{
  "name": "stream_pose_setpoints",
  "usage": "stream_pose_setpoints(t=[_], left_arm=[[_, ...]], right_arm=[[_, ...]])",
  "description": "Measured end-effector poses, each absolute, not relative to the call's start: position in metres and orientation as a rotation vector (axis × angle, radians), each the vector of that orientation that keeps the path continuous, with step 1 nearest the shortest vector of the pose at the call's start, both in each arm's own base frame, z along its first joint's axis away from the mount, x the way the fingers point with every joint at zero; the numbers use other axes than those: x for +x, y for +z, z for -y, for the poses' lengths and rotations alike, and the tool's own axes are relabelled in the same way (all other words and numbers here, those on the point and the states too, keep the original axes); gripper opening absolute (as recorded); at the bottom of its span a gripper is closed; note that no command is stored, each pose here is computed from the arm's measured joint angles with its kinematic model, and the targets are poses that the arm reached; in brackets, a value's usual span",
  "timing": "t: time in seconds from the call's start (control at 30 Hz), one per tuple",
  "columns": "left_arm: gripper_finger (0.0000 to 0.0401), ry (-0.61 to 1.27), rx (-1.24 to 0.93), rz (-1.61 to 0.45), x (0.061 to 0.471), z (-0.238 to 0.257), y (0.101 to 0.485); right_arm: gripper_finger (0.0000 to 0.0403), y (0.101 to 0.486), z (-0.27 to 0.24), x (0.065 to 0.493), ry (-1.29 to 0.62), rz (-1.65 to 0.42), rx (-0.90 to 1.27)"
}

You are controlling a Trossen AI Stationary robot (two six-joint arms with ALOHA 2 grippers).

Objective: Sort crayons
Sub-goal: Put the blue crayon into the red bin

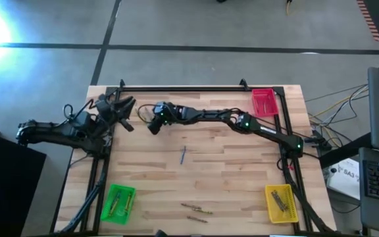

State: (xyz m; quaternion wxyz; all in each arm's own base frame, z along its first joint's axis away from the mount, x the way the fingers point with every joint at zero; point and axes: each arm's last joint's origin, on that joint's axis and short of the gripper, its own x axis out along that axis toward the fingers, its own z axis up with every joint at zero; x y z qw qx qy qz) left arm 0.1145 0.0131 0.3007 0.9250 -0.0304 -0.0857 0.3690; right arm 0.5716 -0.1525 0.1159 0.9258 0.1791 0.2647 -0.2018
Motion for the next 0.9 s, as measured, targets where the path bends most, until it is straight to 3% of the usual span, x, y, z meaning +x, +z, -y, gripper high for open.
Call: stream_pose_setpoints(t=[0.3, 0.6, 0.9], left_arm=[[0.0064, 0.853, -0.012, 0.141, 0.113, -0.015, 0.3], [0.0064, 0.884, 0.018, 0.126, 0.114, -0.016, 0.302], [0.0064, 0.884, 0.028, 0.125, 0.115, -0.016, 0.302]], right_arm=[[0.0137, 0.094, 0.155, 0.581, -0.421, -0.404, 0.376], [0.0135, 0.078, 0.153, 0.578, -0.424, -0.512, 0.317], [0.0087, 0.072, 0.143, 0.576, -0.505, -0.583, 0.209]])
